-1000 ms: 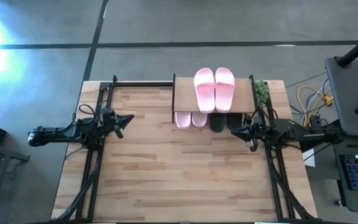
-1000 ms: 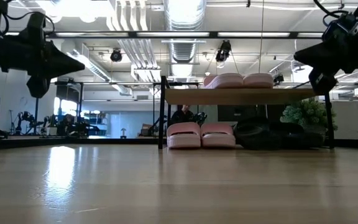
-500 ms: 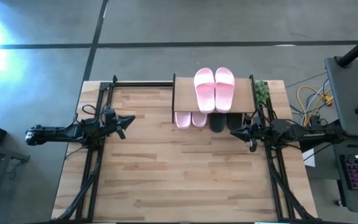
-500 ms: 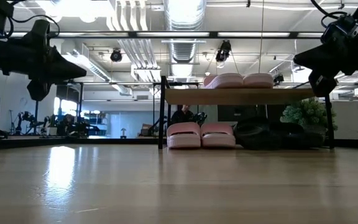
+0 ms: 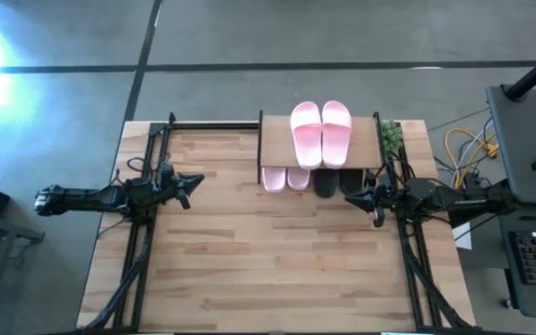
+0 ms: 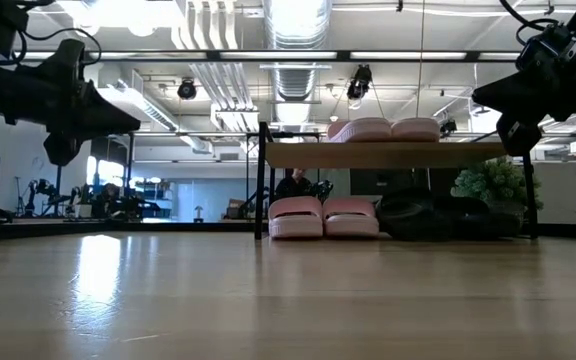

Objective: Pick and place slides into the shelf
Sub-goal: Return to Home Position

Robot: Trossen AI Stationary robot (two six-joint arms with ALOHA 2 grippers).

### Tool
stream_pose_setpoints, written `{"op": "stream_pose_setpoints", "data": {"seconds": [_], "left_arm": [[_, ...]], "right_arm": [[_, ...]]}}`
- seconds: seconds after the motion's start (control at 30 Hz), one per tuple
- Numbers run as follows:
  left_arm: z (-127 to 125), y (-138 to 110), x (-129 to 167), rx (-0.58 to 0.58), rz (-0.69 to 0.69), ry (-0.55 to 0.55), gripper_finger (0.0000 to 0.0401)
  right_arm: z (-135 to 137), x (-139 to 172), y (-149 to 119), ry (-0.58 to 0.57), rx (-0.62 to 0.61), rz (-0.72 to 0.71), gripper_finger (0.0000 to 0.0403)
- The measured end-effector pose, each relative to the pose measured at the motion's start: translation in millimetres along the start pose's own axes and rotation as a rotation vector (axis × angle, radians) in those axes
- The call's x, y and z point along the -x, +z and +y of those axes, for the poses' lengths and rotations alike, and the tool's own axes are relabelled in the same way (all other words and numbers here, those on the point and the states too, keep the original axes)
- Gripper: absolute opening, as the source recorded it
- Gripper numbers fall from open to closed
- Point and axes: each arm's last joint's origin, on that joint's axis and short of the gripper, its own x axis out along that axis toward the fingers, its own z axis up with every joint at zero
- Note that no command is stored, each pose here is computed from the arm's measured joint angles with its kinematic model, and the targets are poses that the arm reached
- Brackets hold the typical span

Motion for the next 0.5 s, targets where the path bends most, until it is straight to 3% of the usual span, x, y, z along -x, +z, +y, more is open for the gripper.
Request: {"op": "stream_pose_setpoints", "data": {"seconds": [0.5], "left_arm": [[0.4,-2.7,-2.1,-0.016,0.025,0.016,0.0000]], "right_arm": [[0.0,0.0,0.0,0.000,-0.002,0.000,0.0013]]}}
